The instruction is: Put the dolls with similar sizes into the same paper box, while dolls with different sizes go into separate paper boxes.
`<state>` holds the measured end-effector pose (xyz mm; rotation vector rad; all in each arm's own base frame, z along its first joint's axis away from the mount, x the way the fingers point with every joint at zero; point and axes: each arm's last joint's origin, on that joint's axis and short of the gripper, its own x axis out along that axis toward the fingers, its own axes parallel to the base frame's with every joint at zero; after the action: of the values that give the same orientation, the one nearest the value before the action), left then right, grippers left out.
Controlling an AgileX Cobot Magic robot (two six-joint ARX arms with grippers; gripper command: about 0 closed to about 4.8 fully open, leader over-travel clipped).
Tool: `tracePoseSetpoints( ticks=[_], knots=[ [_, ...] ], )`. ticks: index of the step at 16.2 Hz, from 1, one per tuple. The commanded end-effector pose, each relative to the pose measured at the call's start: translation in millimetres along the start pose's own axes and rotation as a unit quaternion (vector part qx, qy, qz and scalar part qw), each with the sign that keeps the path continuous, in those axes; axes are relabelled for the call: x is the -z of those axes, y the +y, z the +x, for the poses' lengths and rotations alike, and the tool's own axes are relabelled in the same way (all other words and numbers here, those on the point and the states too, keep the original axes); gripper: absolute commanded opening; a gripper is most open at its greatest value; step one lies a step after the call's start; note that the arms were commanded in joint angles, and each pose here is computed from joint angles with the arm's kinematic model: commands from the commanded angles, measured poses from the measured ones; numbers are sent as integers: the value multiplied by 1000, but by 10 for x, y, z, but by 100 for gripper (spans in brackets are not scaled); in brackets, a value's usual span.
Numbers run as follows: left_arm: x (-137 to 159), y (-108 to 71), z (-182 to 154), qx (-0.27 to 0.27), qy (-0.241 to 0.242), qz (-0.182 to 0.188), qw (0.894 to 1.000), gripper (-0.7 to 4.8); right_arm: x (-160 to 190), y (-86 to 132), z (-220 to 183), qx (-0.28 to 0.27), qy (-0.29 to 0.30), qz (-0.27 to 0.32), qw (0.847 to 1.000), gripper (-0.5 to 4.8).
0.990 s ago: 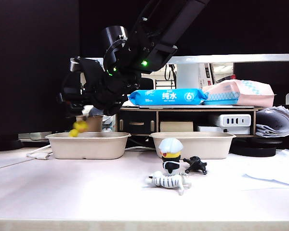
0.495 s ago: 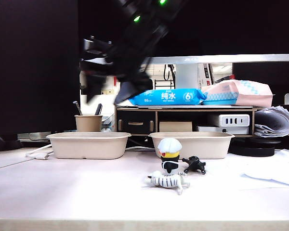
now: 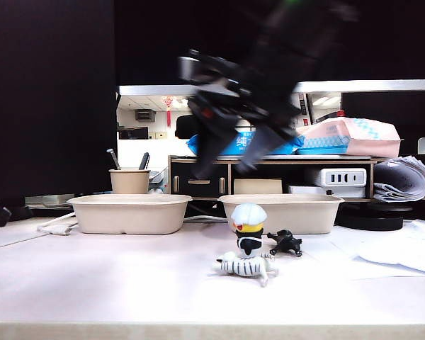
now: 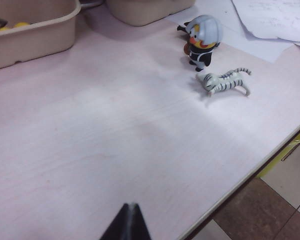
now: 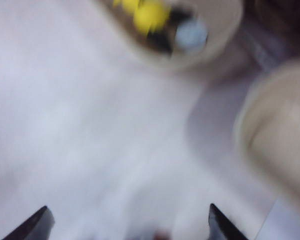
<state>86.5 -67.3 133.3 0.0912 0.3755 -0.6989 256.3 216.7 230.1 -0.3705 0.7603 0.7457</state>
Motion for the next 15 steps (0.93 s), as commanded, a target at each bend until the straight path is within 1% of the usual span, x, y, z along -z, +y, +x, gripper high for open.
tracePoseSetpoints(
  ticks=[1,3,5,6,9,12,13,14,15],
  knots=[
    [-18,-6,-1,4,-7,2,1000,-5,317,36,24,4,-4,30,1000,439],
    [-18,-6,-1,4,-7,2,1000,-5,443,45,78,5,4,32,999,442],
    [-18,-6,-1,4,-7,2,1000,-5,533,49,124,13,-8,35,999,441],
    [-18,-6,-1,4,-7,2,1000,-5,582,13,143,18,-10,47,999,441],
    [-18,-5,-1,3,-7,2,1000,-5,640,-79,203,23,0,59,998,439],
    [-18,-5,-1,3,-7,2,1000,-5,623,-90,218,17,-12,60,998,423],
    [-18,-5,-1,3,-8,2,1000,-5,620,-87,223,16,-13,59,998,369],
    [-18,-5,-1,3,-7,2,1000,-5,625,-87,231,16,-12,59,998,295],
    [-17,-5,-1,3,-7,2,1000,-5,627,-87,234,16,-11,59,998,231]
  ],
)
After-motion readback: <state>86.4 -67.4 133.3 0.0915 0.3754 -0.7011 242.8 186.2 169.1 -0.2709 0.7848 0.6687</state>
